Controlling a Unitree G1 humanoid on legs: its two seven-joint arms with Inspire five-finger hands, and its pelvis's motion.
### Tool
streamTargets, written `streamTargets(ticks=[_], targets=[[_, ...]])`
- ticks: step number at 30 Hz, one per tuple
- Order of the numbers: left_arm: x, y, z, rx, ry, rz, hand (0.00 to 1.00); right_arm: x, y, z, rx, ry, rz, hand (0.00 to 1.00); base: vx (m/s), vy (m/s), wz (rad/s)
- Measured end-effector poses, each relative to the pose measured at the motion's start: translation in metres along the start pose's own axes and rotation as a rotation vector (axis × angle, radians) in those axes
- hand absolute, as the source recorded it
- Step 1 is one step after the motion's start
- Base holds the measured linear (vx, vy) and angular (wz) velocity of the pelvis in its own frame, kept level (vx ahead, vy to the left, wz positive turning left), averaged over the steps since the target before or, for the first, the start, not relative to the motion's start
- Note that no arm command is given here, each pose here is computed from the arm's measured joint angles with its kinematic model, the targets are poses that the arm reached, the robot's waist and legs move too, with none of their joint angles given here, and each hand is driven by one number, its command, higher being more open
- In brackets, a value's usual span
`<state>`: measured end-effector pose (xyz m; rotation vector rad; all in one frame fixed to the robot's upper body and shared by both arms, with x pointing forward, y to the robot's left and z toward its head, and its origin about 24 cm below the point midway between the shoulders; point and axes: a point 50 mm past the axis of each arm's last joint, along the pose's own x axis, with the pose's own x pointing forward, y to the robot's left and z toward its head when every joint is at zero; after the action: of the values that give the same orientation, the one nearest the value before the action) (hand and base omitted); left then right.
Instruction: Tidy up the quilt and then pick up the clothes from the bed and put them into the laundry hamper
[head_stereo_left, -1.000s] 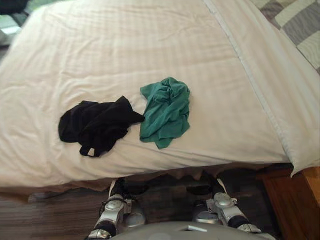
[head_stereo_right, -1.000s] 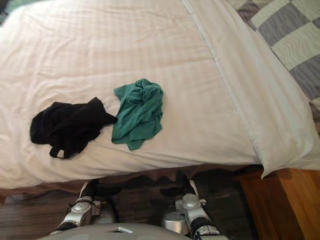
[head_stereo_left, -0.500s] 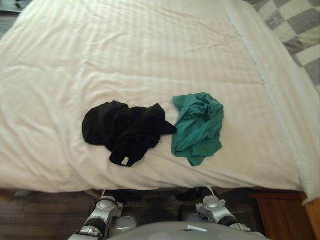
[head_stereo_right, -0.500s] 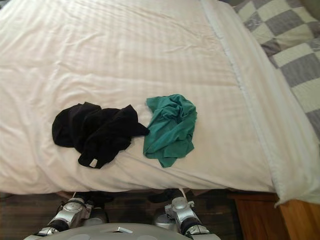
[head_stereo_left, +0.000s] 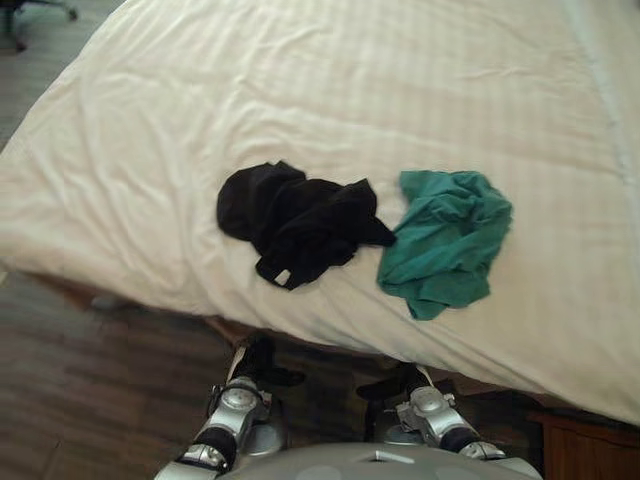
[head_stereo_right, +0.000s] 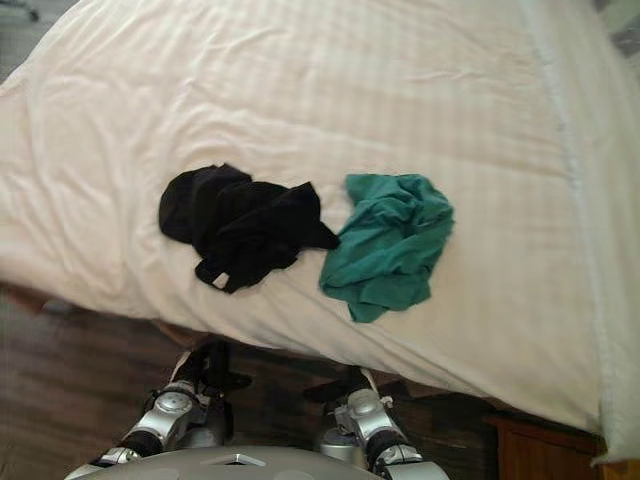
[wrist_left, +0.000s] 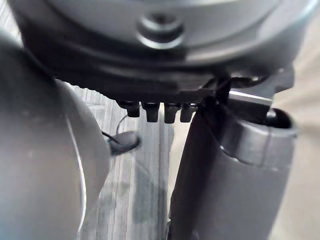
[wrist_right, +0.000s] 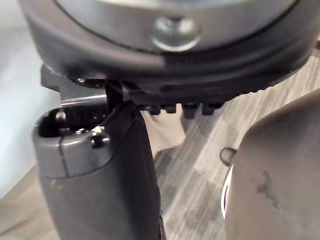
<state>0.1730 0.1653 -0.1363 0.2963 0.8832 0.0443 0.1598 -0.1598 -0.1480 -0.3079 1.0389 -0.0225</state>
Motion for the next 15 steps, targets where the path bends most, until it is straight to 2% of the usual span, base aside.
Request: streamTargets(ticks=[5, 8, 12, 14, 15], targets=[[-0.002, 0.008, -0.016, -0.008, 0.061, 0.022, 1.00, -0.001, -0.007, -0.016, 0.255, 0.068, -0.051, 1.00, 0.11, 0.029, 0.10], [-0.002, 0.020, -0.027, -0.129, 0.113, 0.077, 1.00, -0.003, -0.007, -0.031, 0.434, 0.135, -0.077, 1.00, 0.04, -0.043, 0.14], [-0.009, 0.050, -0.059, -0.572, 0.245, 0.251, 1.00, -0.009, -0.010, -0.059, 0.812, 0.233, -0.158, 1.00, -0.02, -0.057, 0.00], [-0.024, 0.070, -0.093, -0.911, 0.320, 0.410, 1.00, -0.017, -0.019, -0.091, 1.110, 0.327, -0.265, 1.00, -0.04, -0.044, -0.03], [-0.029, 0.075, -0.103, -0.985, 0.342, 0.454, 1.00, -0.021, -0.022, -0.103, 1.182, 0.355, -0.302, 1.00, -0.03, -0.017, -0.12]])
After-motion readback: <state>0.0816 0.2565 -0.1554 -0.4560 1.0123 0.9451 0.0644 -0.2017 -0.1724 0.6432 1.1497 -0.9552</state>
